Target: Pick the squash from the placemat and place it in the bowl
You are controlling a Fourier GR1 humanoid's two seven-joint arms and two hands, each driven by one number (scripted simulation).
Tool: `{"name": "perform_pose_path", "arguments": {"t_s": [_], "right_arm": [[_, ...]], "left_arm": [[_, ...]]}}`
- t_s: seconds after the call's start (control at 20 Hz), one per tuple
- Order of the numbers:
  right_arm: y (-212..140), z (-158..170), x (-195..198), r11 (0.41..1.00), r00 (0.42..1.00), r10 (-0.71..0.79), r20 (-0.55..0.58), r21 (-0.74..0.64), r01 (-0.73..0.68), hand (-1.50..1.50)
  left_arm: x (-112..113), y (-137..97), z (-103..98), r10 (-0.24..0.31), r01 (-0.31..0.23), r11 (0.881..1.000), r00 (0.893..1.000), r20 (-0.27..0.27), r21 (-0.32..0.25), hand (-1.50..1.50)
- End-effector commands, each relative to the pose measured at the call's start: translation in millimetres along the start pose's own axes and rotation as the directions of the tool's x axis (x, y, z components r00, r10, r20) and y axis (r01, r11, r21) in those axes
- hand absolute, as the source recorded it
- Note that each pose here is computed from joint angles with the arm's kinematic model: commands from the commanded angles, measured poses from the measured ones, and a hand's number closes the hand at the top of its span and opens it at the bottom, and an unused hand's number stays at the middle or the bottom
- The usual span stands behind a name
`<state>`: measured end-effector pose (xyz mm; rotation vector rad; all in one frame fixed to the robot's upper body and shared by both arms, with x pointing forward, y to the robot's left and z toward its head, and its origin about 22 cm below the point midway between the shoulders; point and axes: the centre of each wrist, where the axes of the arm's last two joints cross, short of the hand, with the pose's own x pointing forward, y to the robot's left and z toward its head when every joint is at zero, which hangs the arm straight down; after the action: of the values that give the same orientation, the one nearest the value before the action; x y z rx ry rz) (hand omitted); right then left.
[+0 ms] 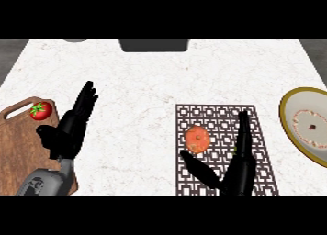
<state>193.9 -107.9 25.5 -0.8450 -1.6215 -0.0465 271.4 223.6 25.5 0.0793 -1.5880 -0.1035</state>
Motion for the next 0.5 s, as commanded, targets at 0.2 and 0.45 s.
{"name": "perform_pose_path", "arguments": {"t_s": [0.2,0.45], "right_arm": [[-1,-5,34,0.98,0.952,0.164,-0.257,0.154,-0.127,-1.5],[14,-32,49,0.956,0.914,0.24,-0.327,0.242,-0.164,-1.5]], "left_arm": [[-8,8,-4,0.0,0.0,1.0,1.0,0.0,-0.012,0.0],[-5,-2,-1,0.013,-0.013,1.0,1.0,0.004,-0.023,0.0]]}}
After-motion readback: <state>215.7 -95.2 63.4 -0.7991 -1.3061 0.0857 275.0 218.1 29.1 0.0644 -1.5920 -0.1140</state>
